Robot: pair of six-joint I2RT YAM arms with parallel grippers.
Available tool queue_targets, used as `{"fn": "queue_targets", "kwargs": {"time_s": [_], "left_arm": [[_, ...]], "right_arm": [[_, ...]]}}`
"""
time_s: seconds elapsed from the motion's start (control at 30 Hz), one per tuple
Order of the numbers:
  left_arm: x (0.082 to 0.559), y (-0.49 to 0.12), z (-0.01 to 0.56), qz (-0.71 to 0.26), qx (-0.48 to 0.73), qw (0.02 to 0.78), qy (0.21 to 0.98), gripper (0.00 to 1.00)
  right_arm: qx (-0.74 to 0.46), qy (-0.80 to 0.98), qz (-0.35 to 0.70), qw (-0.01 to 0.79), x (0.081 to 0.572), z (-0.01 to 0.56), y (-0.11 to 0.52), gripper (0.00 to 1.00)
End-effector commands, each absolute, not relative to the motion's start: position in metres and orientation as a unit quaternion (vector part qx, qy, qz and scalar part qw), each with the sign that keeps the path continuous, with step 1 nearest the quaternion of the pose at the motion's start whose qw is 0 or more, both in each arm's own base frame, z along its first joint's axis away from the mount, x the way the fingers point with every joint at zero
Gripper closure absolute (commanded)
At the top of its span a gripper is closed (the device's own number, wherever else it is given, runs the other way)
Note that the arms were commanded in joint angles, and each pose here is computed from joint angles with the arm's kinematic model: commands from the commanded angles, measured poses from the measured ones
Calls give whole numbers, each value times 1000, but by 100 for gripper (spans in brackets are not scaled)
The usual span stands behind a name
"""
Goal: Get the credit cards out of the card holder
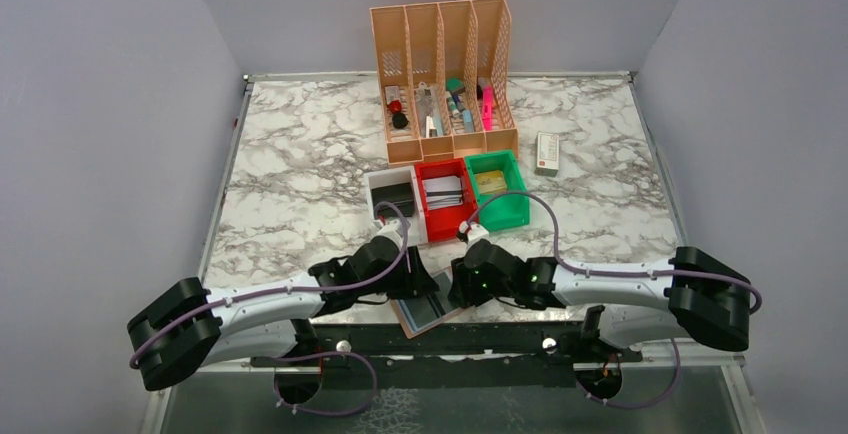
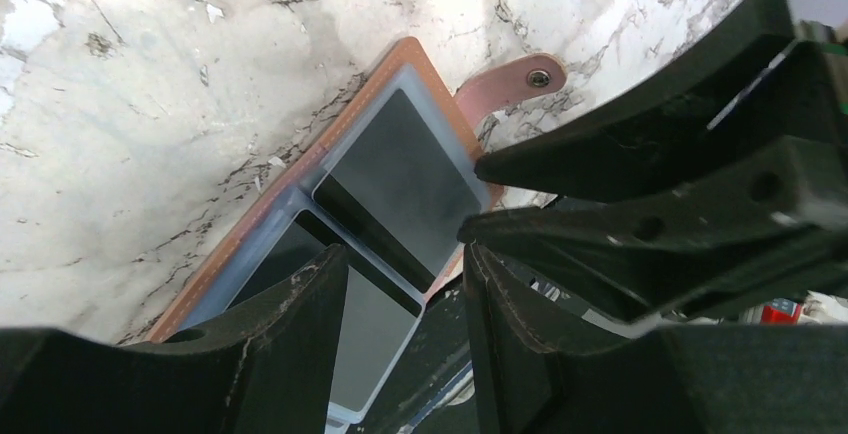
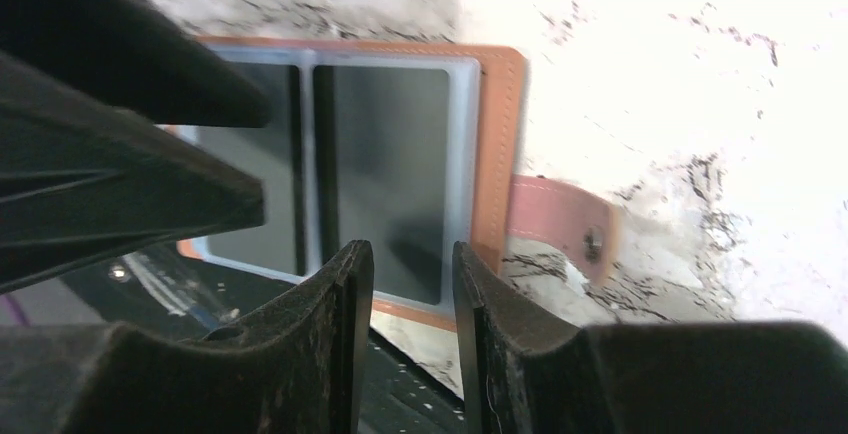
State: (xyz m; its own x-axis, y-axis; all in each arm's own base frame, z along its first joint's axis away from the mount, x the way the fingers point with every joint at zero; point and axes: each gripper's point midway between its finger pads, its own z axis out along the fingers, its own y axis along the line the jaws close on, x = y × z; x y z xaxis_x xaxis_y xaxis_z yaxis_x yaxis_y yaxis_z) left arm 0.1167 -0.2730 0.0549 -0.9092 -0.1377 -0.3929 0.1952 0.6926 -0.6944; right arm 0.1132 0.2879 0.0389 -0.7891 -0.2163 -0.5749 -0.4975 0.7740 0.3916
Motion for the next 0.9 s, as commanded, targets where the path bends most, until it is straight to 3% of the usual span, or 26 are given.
{"fn": "queue_targets", "kwargs": {"time_s": [0.0,0.3,0.47,0.57,0.87], "left_arm": [[112,-276,55,-395,22,212,894,49],[106,-281,40,-376,23,207,903,45],[102,-275,20,-343,13,204,917,45],[99,-272,7,-319,13,201,926,48],[84,-260,-27,-253,11,188,949,48]], "right_arm": [[-191,921,220,260,120,25,272,61],[-177,930,226,229,106,5,262,62],[-168,931,230,229,104,4,261,83],[-166,928,240,230,104,8,263,90],[-160,930,251,216,99,2,266,94]]}}
